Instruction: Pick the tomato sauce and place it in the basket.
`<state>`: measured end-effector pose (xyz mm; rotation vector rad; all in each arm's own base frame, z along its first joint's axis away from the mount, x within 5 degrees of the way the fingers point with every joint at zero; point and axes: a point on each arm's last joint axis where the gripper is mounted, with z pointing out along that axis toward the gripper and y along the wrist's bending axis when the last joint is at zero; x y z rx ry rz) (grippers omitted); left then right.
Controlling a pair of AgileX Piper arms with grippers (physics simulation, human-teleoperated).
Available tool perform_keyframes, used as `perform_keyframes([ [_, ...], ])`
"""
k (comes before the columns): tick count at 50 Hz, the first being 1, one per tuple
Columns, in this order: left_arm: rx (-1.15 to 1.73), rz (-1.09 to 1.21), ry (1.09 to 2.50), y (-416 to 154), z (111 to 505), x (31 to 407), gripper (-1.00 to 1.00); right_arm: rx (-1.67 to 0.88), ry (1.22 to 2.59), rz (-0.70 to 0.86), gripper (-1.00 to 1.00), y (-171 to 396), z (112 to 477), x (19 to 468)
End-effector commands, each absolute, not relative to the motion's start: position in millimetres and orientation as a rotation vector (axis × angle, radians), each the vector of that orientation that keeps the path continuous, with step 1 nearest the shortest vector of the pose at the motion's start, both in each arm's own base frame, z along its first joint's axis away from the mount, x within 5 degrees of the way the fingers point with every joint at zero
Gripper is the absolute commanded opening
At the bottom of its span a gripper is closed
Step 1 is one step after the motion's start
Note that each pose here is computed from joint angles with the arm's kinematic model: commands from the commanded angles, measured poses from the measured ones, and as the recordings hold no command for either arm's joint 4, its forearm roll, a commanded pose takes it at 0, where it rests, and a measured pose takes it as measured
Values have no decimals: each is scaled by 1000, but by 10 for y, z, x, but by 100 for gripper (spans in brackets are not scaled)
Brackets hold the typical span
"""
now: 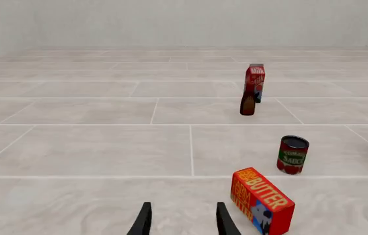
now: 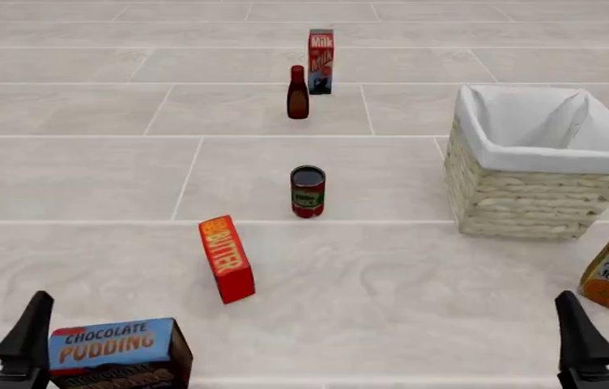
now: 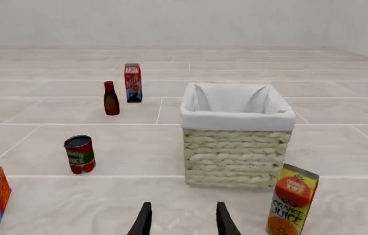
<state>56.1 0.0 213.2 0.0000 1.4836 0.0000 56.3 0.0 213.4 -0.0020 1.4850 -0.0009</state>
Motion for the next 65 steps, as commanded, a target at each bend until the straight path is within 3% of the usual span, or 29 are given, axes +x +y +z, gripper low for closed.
perform_keyframes([
  [1,0,0,1484,0,2132,561,100,-8,1490,-4,100,2,2132,567],
  [24,0,0,1484,0,2132,561,100,-43,1487,28,100,29,2167,624],
  [65,0,0,1484,0,2132,561,100,-243,1522,188,100,327,2106,1151],
])
